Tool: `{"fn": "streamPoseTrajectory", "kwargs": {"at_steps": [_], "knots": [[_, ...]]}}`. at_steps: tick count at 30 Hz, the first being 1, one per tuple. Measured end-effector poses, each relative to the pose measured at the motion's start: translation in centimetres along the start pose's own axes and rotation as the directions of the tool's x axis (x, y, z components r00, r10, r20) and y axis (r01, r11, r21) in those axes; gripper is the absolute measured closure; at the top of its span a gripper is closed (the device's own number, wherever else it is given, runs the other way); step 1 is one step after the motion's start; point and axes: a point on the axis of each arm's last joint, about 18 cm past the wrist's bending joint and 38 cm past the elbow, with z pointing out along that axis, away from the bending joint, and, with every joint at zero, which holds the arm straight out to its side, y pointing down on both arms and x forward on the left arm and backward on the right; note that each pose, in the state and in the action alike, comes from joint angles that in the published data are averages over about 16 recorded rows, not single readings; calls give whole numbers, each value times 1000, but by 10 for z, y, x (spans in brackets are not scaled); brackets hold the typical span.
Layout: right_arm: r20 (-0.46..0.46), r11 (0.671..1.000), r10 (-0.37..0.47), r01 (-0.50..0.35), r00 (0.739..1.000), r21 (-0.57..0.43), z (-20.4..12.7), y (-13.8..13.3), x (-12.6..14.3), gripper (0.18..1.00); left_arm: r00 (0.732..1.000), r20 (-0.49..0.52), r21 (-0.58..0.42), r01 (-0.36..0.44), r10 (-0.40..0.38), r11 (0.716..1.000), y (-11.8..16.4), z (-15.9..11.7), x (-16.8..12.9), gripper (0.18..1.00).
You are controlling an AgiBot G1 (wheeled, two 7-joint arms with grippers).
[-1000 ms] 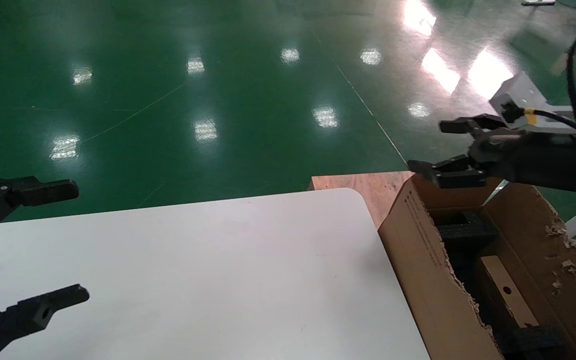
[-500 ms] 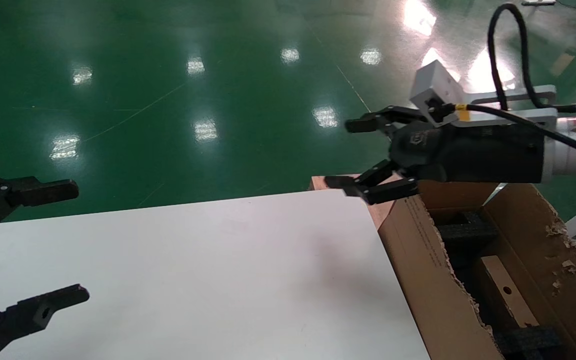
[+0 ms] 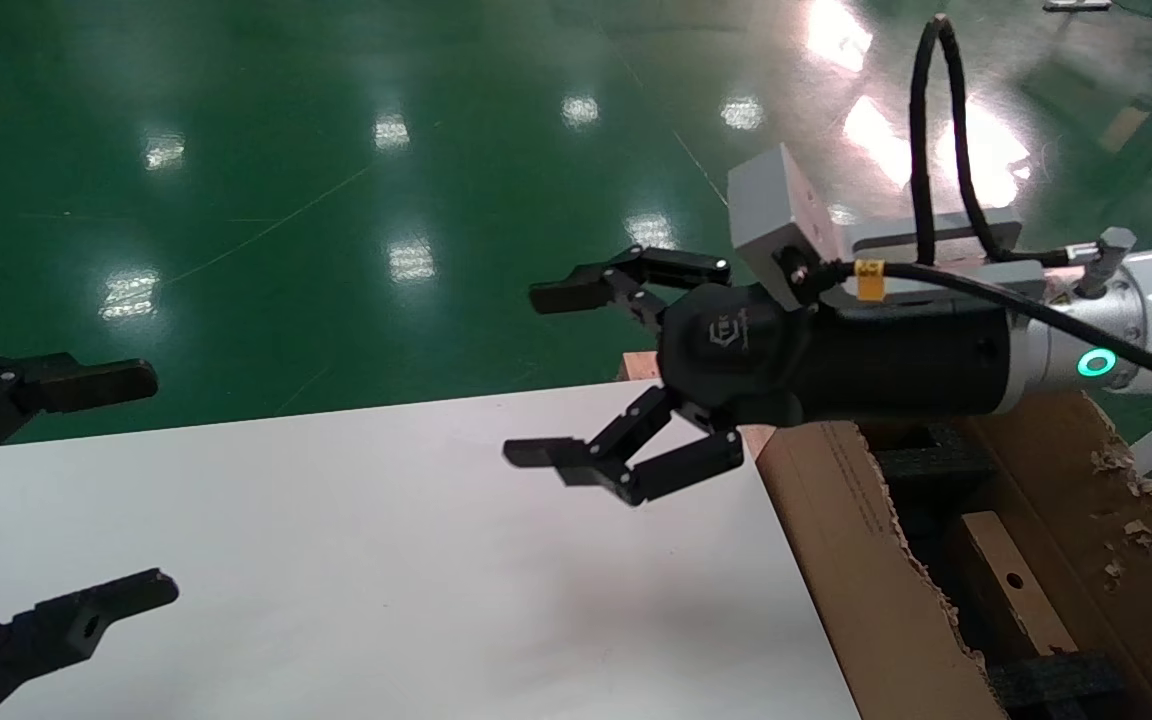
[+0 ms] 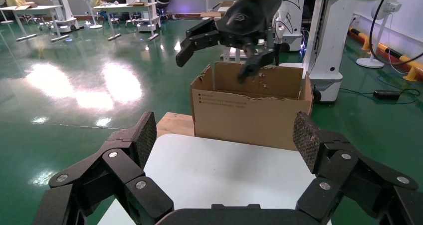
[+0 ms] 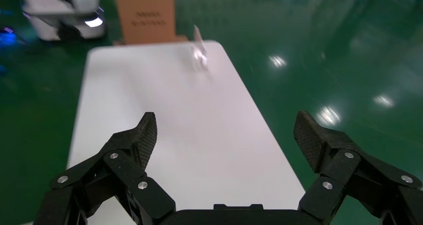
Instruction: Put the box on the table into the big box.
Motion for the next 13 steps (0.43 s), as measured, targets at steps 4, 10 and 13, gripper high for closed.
{"fn": "streamPoseTrajectory", "kwargs": {"at_steps": [4, 10, 13], "knots": [[50, 998, -5, 2, 999, 68, 7, 0, -11, 178, 1000, 0, 0, 0, 0, 1000, 0, 0, 0, 184], [86, 991, -9, -2, 996, 137, 10, 2, -22, 178, 1000, 0, 0, 0, 0, 1000, 0, 0, 0, 184], [97, 987, -11, -5, 995, 163, 11, 4, -27, 178, 1000, 0, 0, 0, 0, 1000, 0, 0, 0, 184]]}}
